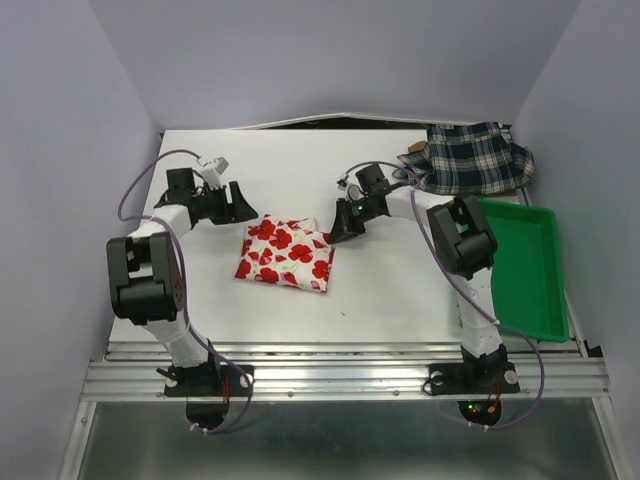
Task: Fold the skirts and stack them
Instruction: Neatly place the folded skirt to the corner
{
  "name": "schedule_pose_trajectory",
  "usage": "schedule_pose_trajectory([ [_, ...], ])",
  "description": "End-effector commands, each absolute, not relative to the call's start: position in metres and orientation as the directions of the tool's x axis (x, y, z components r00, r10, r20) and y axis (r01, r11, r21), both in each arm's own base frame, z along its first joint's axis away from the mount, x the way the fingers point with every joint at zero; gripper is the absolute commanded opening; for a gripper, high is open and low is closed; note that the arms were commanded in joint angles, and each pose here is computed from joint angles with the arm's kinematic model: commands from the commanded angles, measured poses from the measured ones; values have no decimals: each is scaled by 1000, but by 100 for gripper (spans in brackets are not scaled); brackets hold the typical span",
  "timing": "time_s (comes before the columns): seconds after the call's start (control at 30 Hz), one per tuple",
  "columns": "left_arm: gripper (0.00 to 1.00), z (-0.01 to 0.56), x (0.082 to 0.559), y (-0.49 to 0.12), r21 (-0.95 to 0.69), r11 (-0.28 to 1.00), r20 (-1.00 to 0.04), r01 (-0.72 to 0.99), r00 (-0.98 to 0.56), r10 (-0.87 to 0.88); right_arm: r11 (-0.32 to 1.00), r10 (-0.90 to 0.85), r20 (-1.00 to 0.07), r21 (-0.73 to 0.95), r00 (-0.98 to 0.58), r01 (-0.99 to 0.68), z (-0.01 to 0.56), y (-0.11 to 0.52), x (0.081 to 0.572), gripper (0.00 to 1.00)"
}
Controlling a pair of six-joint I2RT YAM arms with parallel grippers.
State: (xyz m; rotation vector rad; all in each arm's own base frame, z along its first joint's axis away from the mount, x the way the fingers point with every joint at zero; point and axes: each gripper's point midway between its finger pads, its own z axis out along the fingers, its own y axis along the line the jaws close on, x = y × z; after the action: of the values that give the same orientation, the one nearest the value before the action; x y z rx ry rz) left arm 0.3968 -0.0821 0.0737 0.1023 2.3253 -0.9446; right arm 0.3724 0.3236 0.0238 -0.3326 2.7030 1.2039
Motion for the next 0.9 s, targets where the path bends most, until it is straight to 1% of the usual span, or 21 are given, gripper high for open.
schedule_pose_trajectory([
  [0.0, 72, 156, 414, -73, -354, 814, -804, 461, -594, -13, 681, -148, -318, 653, -936, -330, 15, 320, 394, 1],
  [0.13, 64, 162, 399, -98, -202, 812, -823, 547, -544, 162, 680, -145, -342, 647, -929, -344, 17, 324, 405, 1],
  [0.17, 63, 156, 391, -118, -151, 801, -811, 580, -536, 235, 675, -139, -360, 647, -922, -355, 23, 327, 412, 1],
  [0.2, 63, 153, 384, -124, -84, 787, -808, 612, -504, 306, 674, -134, -369, 646, -920, -358, 26, 329, 416, 1],
  [0.27, 62, 149, 376, -139, -3, 767, -802, 642, -460, 382, 676, -125, -393, 639, -911, -368, 34, 331, 424, 3],
  [0.3, 63, 151, 371, -149, 73, 761, -794, 644, -424, 435, 673, -118, -416, 634, -902, -380, 43, 333, 430, 4],
  [0.37, 63, 144, 366, -154, 157, 753, -767, 638, -402, 500, 670, -101, -436, 635, -894, -385, 57, 335, 436, 10],
  [0.4, 64, 143, 357, -166, 193, 714, -756, 673, -362, 546, 667, -90, -441, 639, -893, -383, 64, 337, 438, 14],
  [0.43, 65, 143, 353, -171, 218, 696, -750, 684, -339, 569, 666, -83, -445, 641, -892, -382, 69, 337, 438, 28],
  [0.5, 67, 147, 346, -177, 290, 661, -731, 692, -286, 620, 653, -71, -459, 650, -886, -389, 87, 338, 436, 44],
  [0.53, 67, 142, 333, -191, 332, 591, -702, 735, -225, 675, 648, -63, -452, 660, -890, -381, 91, 338, 433, 53],
  [0.57, 67, 140, 327, -195, 364, 559, -682, 745, -195, 704, 642, -47, -464, 664, -884, -383, 105, 334, 434, 55],
  [0.6, 66, 133, 312, -206, 396, 481, -651, 782, -130, 748, 642, -41, -460, 669, -887, -376, 108, 333, 431, 60],
  [0.73, 63, 111, 286, -215, 423, 368, -581, 828, -63, 811, 650, 10, -478, 671, -878, -357, 134, 313, 431, 67],
  [0.77, 62, 104, 275, -219, 413, 315, -563, 854, -33, 826, 657, 35, -473, 675, -880, -337, 140, 302, 429, 69],
  [0.8, 61, 102, 270, -222, 406, 293, -561, 866, -17, 828, 658, 45, -465, 680, -884, -324, 141, 297, 426, 69],
  [0.83, 61, 99, 267, -224, 400, 276, -560, 874, -6, 828, 660, 55, -456, 684, -888, -310, 141, 291, 424, 71],
  [0.87, 60, 94, 259, -232, 388, 237, -558, 891, 22, 829, 668, 61, -415, 693, -908, -272, 129, 283, 414, 73],
])
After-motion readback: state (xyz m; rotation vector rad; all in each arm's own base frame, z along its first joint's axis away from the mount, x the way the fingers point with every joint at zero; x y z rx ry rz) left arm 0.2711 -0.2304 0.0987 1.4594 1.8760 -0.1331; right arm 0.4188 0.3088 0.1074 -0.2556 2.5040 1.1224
